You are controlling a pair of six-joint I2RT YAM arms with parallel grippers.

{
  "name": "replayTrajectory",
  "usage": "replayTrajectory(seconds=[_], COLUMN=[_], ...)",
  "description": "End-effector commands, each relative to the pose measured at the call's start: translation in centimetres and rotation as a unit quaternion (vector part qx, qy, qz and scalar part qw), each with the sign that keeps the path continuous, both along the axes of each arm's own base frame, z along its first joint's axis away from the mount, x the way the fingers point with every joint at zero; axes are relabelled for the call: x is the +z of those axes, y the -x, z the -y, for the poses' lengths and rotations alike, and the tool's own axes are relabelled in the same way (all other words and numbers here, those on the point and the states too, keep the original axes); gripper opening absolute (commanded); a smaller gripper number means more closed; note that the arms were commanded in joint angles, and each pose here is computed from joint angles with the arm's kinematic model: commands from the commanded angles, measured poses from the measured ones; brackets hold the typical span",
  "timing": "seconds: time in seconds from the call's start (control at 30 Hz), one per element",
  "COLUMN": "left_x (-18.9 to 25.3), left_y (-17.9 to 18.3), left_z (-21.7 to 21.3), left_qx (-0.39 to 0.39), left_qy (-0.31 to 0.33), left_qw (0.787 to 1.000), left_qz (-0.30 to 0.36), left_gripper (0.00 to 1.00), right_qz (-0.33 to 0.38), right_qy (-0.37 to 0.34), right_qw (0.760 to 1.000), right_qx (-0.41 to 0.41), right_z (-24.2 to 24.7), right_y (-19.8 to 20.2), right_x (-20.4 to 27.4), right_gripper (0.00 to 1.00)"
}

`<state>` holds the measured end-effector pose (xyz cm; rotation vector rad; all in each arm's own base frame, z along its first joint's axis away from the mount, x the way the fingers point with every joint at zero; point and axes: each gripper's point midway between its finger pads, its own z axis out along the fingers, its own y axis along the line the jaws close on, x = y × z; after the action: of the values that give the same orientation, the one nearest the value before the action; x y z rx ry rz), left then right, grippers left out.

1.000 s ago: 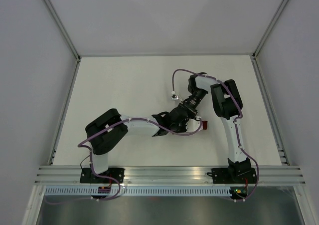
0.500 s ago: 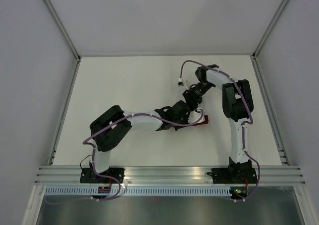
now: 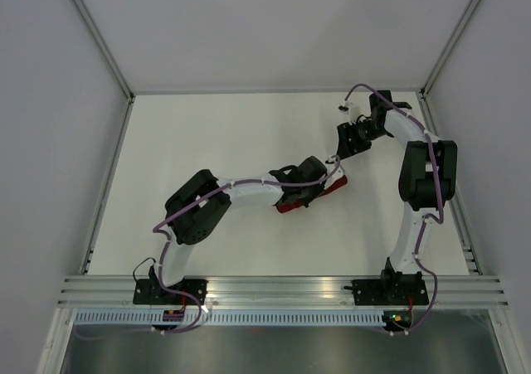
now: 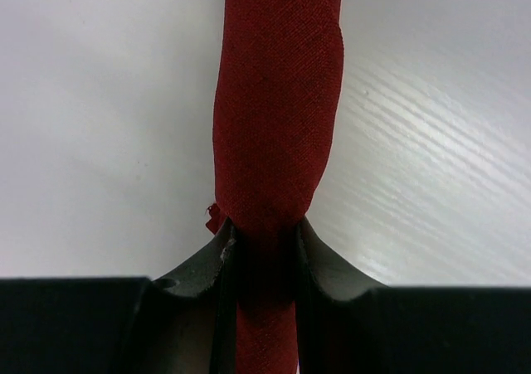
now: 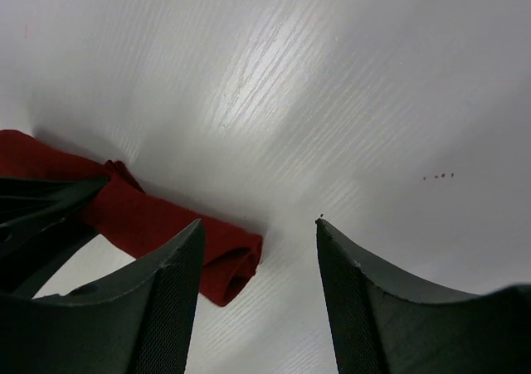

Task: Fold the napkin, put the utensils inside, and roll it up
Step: Place the napkin at the center of the board.

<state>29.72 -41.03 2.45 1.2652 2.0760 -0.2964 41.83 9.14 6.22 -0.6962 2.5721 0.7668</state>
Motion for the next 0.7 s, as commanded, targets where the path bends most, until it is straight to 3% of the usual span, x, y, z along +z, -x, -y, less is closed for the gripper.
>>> replayTrajectory(seconds=[0.0,0.33,0.67], left_x=[-5.6,-6.9,-7.4], left_y=[2.5,2.1,1.8], left_z=[-3.4,-2.1,-0.3], left_qx=[0.101,0.176,0.221], left_qy=[-0.063,-0.053,-0.022], left_qw=[0.987,0.972,0.96], left_qz=[-0.109,-0.145,-0.173], left_gripper=[0.16,0.21,0.23], right_qz=[0.007,-0.036,-0.071], right_qy=[0.022,0.046,0.021], right_qw=[0.998,0.995,0.991], right_qx=[-0.051,-0.081,-0.115], right_z=[0.2,1.1,0.2], right_y=[-0.1,2.4,3.0], right_x=[1.7,0.4,0.5], right_gripper=[0.61,0.62,0.64])
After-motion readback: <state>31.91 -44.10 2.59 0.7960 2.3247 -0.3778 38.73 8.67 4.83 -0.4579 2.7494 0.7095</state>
